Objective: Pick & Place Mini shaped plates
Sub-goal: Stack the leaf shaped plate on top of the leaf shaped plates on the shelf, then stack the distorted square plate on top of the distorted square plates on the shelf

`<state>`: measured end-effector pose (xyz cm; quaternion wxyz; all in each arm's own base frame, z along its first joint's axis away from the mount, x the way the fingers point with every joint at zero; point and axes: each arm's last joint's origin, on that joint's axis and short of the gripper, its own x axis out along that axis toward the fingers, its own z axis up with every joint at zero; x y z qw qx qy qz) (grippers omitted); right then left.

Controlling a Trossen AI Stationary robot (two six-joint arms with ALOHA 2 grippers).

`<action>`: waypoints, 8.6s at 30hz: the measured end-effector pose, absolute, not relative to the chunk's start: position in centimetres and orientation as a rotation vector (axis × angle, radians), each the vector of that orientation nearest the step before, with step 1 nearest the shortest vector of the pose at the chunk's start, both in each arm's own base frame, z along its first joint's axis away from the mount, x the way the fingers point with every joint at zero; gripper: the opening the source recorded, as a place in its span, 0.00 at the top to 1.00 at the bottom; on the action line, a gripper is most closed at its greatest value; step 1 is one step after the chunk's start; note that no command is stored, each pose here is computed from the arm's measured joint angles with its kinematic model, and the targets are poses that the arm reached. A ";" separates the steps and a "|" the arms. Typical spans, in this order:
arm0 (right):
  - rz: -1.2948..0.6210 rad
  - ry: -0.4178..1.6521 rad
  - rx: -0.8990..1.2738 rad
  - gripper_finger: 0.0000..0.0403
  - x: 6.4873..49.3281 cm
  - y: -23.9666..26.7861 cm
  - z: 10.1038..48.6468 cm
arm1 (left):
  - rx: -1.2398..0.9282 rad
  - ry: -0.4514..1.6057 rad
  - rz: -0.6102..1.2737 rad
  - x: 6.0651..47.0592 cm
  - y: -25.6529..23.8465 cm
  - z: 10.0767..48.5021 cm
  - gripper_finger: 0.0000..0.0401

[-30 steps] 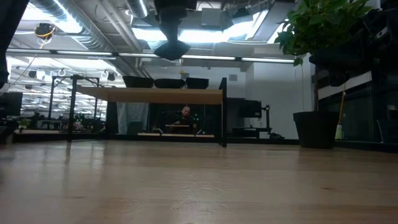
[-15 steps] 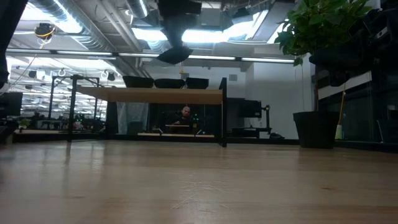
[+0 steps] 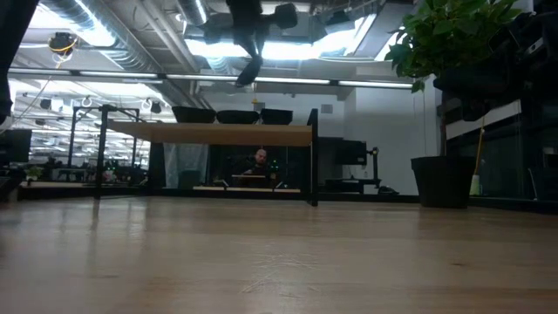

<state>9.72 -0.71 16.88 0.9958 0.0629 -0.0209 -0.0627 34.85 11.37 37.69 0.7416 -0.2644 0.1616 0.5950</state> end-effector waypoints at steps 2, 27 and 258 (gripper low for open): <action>-0.126 -0.042 0.126 0.74 9.7 -0.7 16.9 | -0.730 0.235 1.357 34.7 11.7 37.7 0.99; -0.125 -0.042 0.126 0.74 9.7 -0.7 16.9 | -1.474 -0.300 1.523 33.8 12.3 37.0 0.99; -0.126 -0.042 0.126 0.74 9.7 -0.7 16.9 | -1.444 0.864 2.052 26.6 -15.3 15.1 0.99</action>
